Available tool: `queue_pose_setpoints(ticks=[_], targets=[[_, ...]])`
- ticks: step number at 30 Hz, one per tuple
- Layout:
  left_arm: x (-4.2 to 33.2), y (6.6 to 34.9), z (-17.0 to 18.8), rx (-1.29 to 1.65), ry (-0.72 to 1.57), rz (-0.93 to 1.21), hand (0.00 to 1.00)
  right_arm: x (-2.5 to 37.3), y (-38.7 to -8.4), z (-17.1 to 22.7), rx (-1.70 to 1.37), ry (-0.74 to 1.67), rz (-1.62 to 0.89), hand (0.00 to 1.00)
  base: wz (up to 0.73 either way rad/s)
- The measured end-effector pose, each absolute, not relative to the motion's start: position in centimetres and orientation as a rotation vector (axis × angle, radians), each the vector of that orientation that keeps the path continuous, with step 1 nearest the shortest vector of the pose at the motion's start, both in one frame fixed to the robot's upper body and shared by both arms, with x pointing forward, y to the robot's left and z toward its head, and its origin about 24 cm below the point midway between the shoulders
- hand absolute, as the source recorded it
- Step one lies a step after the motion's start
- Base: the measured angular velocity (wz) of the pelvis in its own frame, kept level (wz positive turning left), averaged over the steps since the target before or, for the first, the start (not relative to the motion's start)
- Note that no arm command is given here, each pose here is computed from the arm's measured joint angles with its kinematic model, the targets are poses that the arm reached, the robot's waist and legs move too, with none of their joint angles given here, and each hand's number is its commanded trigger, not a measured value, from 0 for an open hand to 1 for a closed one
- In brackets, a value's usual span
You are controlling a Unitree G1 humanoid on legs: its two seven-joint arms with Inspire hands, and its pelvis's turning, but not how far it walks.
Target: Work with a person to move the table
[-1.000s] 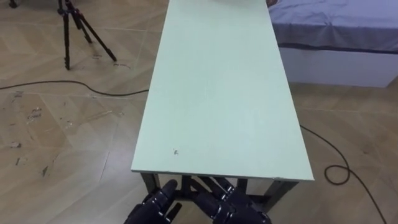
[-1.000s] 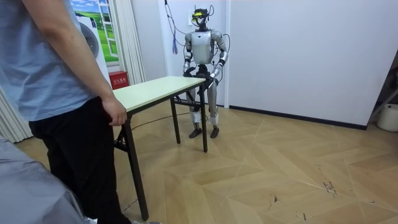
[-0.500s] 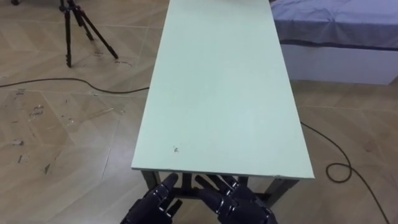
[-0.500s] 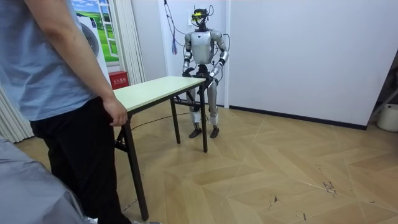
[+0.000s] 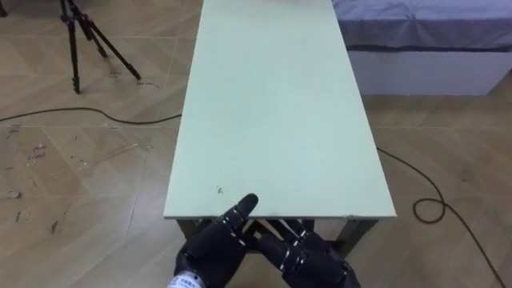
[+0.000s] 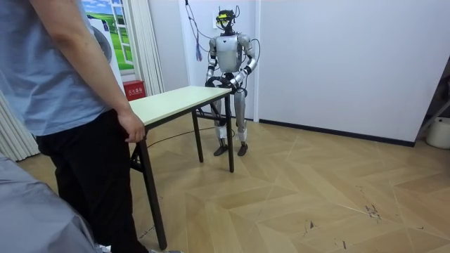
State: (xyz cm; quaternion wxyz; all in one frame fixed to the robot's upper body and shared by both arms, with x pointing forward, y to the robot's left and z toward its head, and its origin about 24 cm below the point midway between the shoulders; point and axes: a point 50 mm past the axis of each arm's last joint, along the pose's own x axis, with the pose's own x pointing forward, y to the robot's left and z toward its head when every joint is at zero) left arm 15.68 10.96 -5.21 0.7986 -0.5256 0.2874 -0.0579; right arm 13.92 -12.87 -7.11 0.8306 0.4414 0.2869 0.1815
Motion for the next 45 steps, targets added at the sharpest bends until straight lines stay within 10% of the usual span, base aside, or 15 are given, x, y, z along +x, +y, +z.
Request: queue_pose_setpoints(ticks=[45], targets=[[17.3, 13.9, -4.7, -1.213, 0.569, 0.094, 0.0, 16.6, -15.0, -6.6, 1.1, 0.54, 0.045, 0.0, -0.01]])
